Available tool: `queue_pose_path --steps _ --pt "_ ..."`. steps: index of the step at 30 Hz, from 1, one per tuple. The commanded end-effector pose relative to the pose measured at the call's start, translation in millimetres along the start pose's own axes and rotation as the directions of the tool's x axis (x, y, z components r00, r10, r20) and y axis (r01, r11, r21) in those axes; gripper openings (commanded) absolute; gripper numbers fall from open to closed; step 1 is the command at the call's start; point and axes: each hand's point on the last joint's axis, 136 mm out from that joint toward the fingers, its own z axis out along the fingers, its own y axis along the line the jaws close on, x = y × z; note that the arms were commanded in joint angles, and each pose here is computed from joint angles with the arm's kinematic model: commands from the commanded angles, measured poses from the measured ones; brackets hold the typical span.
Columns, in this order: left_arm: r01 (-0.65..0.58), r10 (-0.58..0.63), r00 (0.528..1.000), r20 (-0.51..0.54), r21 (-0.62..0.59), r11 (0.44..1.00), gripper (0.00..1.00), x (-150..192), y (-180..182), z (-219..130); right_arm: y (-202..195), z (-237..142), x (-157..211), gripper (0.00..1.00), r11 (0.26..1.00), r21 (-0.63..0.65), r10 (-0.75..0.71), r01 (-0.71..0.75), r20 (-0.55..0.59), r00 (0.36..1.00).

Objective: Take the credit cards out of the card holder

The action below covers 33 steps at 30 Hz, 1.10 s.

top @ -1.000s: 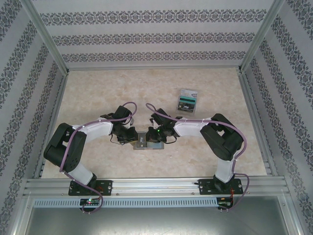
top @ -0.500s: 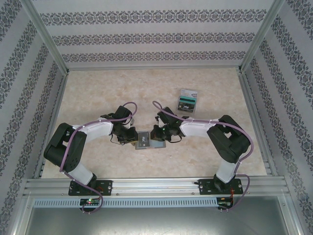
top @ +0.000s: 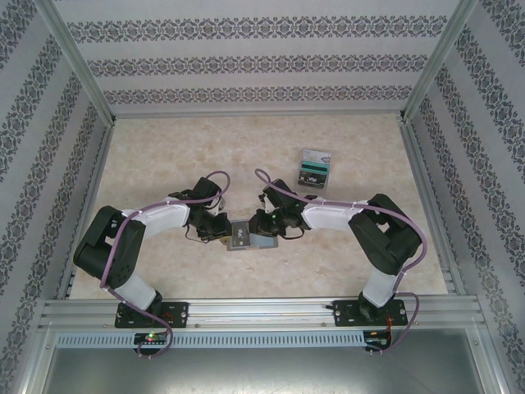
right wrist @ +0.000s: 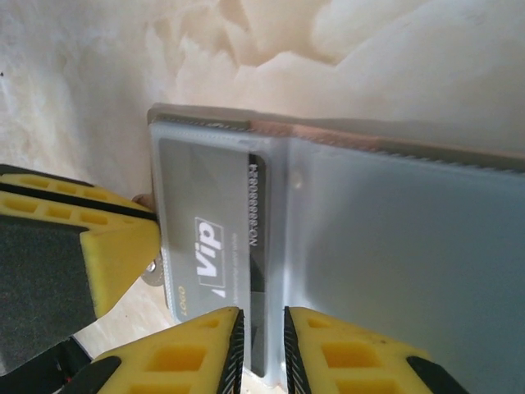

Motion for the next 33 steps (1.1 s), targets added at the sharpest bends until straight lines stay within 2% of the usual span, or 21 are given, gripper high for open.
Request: queue_pose_path --steps 1,13,25,33 --pt "0.004 -0.004 1.000 -0.009 -0.007 1.000 0.14 2 4 3 13 7 -2 0.22 0.999 -0.032 -0.038 0.038 -0.008 0.999" --pt "0.003 -0.003 1.000 -0.011 -0.008 1.000 0.15 3 5 3 2 19 5 0.23 0.999 0.013 -0.034 0.034 -0.037 0.999" --pt "0.002 -0.002 1.000 -0.010 -0.004 1.000 0.15 2 4 3 29 22 3 0.22 0.994 -0.097 -0.062 0.057 -0.049 0.997" --pt "0.004 -0.004 1.000 -0.010 0.000 1.000 0.15 3 4 3 22 28 5 0.23 0.996 -0.081 -0.036 0.030 -0.068 0.997"
